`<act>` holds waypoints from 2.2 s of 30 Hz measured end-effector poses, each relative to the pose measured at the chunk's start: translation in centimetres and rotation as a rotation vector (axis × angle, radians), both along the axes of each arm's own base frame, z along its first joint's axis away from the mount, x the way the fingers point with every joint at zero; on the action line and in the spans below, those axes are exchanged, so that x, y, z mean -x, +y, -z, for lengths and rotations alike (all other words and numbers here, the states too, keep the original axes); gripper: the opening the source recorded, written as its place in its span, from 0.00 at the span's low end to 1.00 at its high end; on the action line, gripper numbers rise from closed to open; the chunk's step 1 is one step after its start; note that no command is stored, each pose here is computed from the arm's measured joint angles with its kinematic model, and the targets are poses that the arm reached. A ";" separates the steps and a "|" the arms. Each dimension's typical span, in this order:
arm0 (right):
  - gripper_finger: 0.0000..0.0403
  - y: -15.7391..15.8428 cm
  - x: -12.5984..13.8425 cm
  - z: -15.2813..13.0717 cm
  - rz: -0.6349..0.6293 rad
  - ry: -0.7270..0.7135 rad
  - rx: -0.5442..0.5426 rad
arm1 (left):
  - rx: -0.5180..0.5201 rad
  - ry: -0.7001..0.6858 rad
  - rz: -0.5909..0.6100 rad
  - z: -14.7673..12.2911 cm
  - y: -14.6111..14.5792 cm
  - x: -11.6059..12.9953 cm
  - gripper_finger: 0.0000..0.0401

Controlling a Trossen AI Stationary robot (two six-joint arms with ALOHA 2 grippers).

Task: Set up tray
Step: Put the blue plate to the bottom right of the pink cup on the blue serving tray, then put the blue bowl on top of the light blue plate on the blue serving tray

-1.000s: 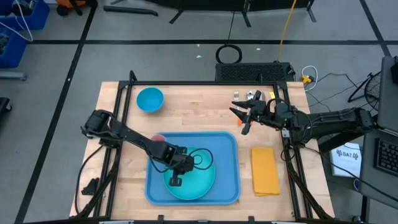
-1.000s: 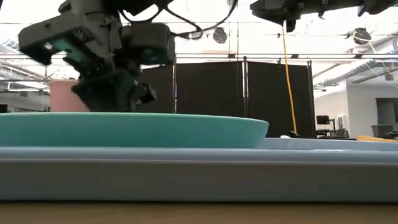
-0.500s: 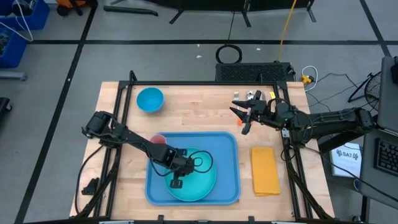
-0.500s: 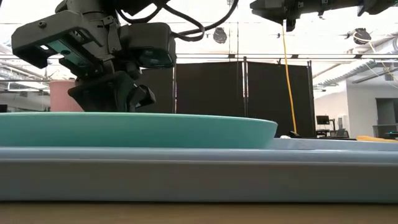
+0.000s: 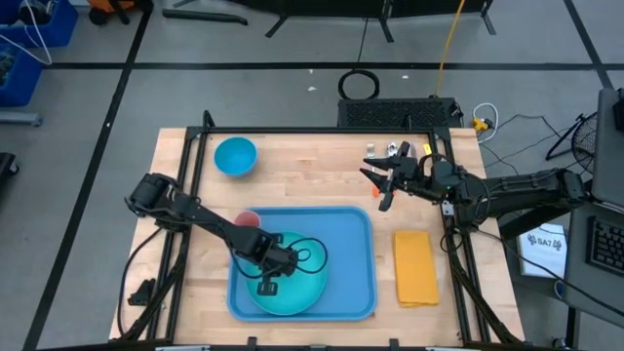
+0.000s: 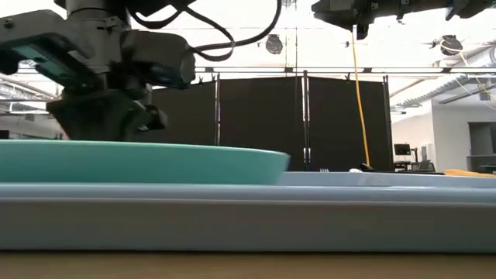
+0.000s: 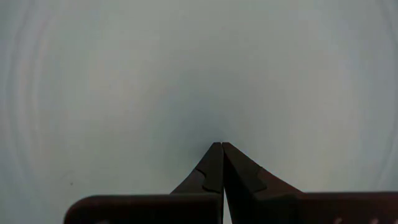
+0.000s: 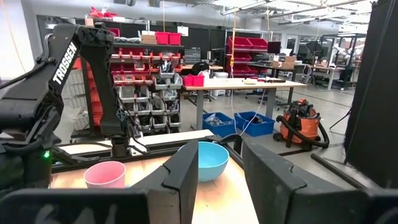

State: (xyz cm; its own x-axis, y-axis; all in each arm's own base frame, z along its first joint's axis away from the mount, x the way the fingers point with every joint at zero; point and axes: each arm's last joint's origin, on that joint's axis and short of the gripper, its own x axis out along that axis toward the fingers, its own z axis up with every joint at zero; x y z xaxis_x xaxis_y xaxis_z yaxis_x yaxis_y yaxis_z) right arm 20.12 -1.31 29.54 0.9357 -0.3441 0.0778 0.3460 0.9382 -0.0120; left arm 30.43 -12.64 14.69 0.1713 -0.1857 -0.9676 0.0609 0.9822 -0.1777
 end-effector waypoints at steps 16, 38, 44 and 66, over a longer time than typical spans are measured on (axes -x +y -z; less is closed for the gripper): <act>0.29 0.0 0.0 0.0 0.000 -0.005 0.000 | 0.015 -0.044 0.000 -0.6 -0.2 -0.1 0.01; 0.29 0.0 0.0 0.0 0.001 0.001 0.015 | -0.583 -0.488 -0.412 -15.9 9.4 8.9 0.05; 0.29 0.0 0.0 0.0 0.004 0.018 0.045 | -0.546 -0.396 -0.863 -17.5 16.3 12.8 0.08; 0.29 0.0 0.0 0.2 0.012 0.063 0.121 | -0.268 0.131 -1.277 -12.4 30.4 17.7 0.51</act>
State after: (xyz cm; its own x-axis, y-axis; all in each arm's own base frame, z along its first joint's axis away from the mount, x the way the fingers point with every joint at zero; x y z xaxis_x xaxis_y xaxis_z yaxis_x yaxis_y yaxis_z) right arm 20.14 -1.32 29.37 0.9358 -0.3472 0.0611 0.3524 0.9242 -0.1470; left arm 12.72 17.80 27.10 -0.0155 0.2362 -0.9716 -0.9354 0.3398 0.0975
